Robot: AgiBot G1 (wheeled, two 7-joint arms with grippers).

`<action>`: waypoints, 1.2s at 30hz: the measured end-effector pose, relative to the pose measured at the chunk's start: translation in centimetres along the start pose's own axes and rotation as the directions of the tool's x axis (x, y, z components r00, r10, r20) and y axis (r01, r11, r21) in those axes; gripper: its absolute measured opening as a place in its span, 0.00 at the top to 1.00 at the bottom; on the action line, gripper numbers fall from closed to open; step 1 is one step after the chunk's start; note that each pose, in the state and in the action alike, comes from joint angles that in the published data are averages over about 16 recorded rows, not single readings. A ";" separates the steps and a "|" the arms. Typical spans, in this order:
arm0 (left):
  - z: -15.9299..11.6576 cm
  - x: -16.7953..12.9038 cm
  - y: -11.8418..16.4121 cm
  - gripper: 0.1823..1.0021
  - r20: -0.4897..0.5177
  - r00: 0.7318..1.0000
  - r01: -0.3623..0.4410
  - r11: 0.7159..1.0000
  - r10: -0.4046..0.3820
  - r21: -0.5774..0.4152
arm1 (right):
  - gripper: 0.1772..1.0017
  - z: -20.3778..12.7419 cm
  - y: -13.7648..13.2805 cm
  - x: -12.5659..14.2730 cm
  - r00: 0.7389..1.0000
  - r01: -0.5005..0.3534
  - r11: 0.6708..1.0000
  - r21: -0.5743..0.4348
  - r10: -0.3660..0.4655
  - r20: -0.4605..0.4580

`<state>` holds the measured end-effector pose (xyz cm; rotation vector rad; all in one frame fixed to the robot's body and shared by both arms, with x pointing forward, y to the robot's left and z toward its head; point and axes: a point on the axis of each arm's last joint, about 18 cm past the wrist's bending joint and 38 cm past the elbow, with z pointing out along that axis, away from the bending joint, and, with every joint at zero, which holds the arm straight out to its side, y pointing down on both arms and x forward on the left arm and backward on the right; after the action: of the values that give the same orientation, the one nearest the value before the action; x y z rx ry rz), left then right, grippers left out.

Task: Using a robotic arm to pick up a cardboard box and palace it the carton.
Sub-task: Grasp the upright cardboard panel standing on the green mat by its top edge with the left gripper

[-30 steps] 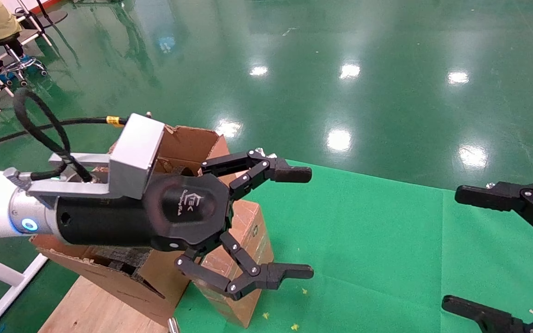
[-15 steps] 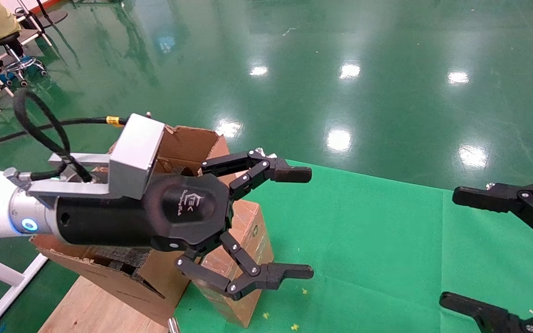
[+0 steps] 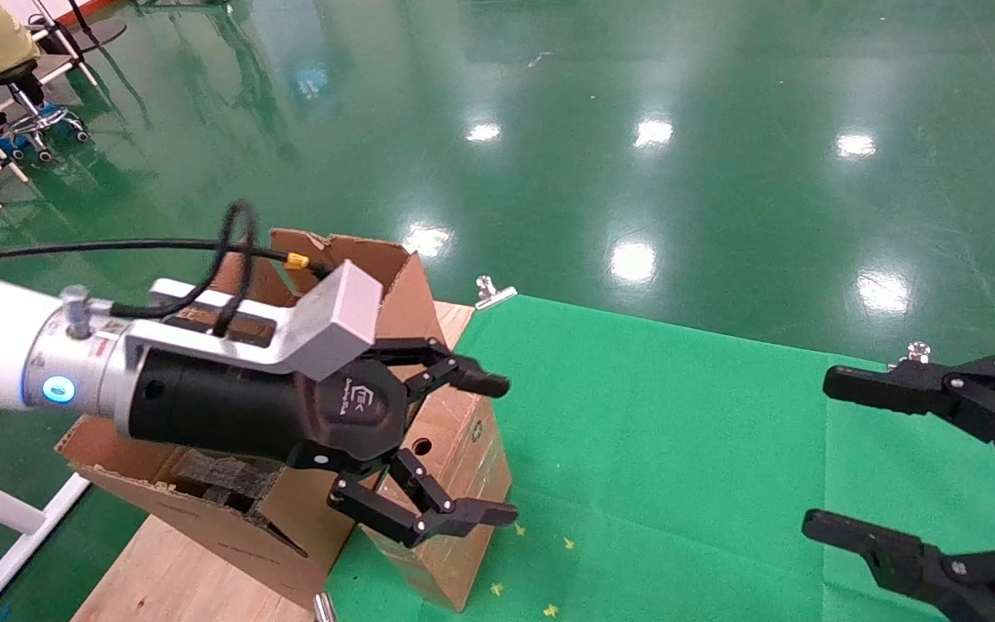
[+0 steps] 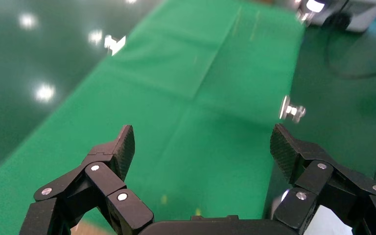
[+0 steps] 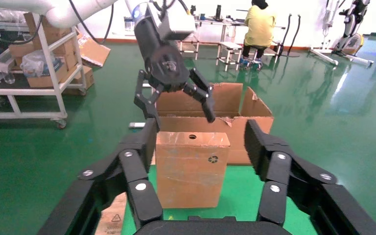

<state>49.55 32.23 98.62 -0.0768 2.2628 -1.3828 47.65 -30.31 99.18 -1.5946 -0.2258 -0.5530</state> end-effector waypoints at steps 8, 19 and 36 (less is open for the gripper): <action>-0.5 -1.0 0.5 0.00 0.049 0.997 0.070 0.992 -0.065 -0.109 | 0.49 0.0 0.0 0.0 1.000 0.000 1.000 0.000 0.000 0.000; -1.2 -2.5 1.2 0.00 0.149 0.971 0.214 0.954 -0.185 -0.211 | 0.78 0.0 0.0 0.0 1.000 0.000 1.000 0.000 0.000 -0.001; 0.1 -4.2 1.2 0.00 0.319 0.855 0.507 0.786 -0.408 -0.355 | 0.98 0.0 0.0 0.0 1.000 0.000 1.000 0.000 0.000 -0.001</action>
<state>53.54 33.94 99.10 -0.9500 2.3947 -0.9812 47.66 -30.32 99.18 -1.5947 -0.2251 -0.5535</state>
